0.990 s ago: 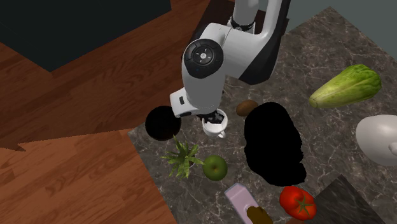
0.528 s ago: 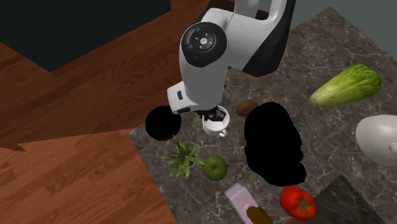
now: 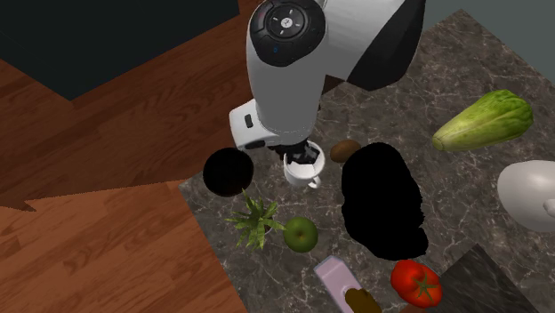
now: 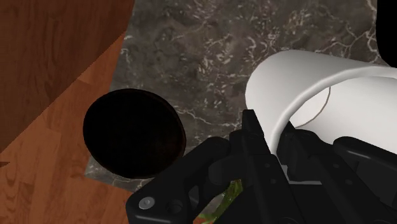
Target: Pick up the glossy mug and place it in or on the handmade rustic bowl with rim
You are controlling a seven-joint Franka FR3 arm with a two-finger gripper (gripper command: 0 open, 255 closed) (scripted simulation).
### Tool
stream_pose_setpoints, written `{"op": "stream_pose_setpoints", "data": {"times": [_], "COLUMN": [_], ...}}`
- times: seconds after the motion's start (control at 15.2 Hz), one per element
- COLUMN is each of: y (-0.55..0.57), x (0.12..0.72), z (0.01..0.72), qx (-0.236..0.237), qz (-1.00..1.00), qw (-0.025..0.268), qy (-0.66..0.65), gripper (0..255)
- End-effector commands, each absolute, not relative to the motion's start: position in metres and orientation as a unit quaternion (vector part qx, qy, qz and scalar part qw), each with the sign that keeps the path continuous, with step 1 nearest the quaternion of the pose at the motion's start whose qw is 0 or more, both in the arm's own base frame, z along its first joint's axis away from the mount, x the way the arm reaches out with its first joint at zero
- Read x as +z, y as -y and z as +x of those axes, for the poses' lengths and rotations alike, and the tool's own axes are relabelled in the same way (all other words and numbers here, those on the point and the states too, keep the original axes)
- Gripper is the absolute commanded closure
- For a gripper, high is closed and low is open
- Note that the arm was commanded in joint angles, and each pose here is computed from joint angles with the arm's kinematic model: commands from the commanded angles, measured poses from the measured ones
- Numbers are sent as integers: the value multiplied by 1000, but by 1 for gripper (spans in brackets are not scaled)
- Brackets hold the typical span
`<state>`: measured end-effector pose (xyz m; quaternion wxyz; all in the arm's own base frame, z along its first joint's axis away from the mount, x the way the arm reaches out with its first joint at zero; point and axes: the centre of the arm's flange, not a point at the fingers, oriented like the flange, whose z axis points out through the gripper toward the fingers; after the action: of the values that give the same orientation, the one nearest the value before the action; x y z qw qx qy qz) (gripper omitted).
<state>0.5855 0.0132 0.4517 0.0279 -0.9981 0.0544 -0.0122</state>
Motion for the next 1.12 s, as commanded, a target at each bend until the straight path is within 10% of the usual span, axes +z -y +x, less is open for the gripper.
{"op": "stream_pose_setpoints", "data": {"times": [0.0,1.06], "y": [-14,142], "x": [463,498], "z": [586,652], "qx": [-12,-12], "qz": [-998,-998], "qw": [28,28], "qy": [-54,-54], "gripper": [255,255]}}
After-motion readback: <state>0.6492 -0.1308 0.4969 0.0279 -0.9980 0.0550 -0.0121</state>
